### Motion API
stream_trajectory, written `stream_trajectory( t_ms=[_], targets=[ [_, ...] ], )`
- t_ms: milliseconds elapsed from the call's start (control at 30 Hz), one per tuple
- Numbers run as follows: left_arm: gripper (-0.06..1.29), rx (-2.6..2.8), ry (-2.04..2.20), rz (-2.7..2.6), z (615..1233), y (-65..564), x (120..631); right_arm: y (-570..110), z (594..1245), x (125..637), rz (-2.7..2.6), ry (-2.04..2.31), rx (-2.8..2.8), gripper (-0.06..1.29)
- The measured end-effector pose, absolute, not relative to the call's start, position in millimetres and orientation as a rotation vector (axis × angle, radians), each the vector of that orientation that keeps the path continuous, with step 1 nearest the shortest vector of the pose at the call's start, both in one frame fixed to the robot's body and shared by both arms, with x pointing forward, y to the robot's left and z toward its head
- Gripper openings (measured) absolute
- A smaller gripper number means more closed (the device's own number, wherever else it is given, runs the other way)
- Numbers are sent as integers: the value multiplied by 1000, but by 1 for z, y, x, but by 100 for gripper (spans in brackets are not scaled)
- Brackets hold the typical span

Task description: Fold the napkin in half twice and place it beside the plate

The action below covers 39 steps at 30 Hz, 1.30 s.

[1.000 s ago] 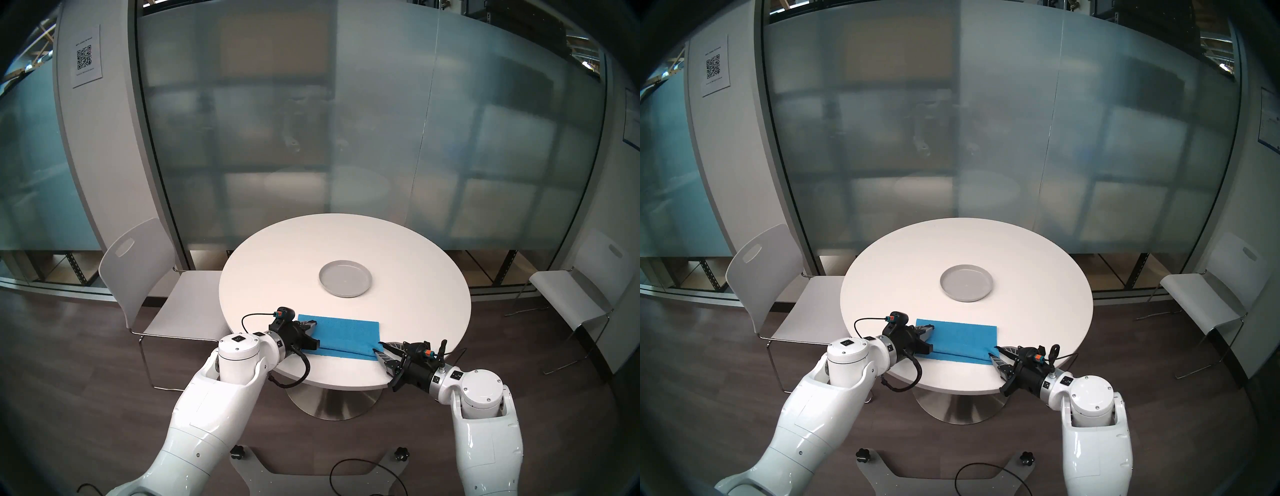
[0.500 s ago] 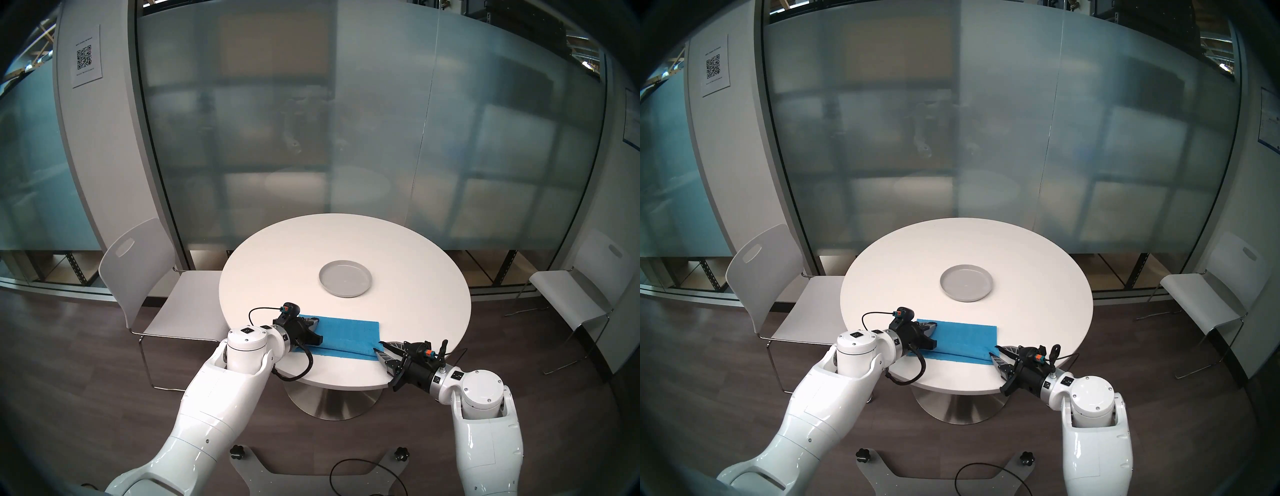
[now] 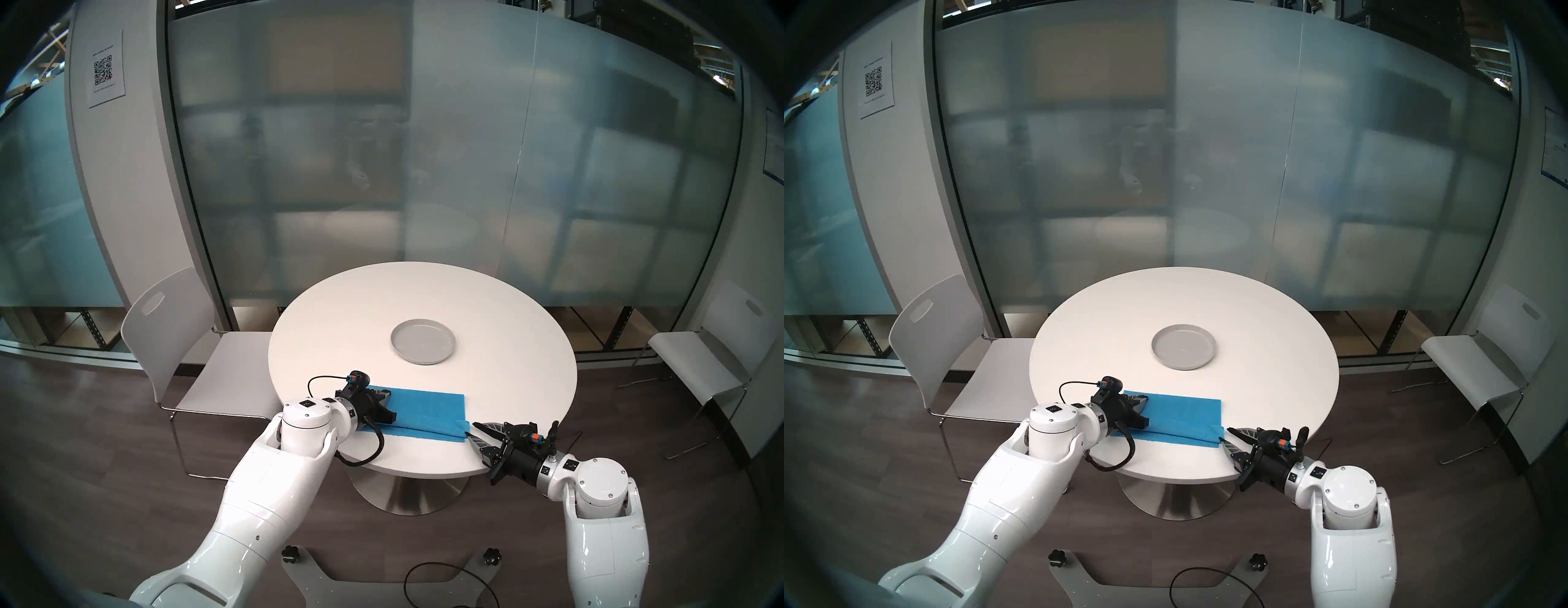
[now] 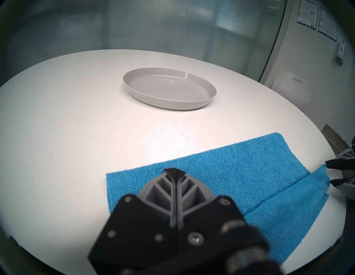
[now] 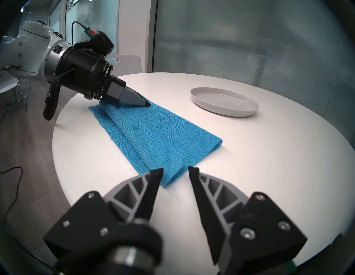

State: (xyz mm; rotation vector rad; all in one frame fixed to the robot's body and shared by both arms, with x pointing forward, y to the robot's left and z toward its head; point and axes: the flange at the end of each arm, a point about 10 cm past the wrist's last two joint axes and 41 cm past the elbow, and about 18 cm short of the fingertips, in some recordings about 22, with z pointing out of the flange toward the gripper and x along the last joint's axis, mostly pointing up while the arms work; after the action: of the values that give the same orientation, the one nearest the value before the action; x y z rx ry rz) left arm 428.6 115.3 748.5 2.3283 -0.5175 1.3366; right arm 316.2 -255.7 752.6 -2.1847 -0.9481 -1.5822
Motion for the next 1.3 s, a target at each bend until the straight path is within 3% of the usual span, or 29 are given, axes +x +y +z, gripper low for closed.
stream_trajectory(
  t_ms=[400, 533, 600, 867, 1300],
  targets=[
    [-2, 2315, -498, 1339, 752, 117, 426, -248, 771, 324, -1639, -981, -2116, 56],
    [-2, 2310, -499, 1338, 754, 118, 425, -242, 775, 329, -1647, -993, -2090, 46],
    [-2, 2308, -502, 1335, 754, 118, 424, -236, 776, 333, -1646, -1003, -2070, 23],
    [-2, 2311, -513, 1323, 754, 120, 421, -216, 765, 344, -1612, -1015, -2035, -3],
    [-2, 2253, -570, 1338, 773, 110, 409, -201, 762, 360, -1614, -1035, -2003, -3]
  ],
)
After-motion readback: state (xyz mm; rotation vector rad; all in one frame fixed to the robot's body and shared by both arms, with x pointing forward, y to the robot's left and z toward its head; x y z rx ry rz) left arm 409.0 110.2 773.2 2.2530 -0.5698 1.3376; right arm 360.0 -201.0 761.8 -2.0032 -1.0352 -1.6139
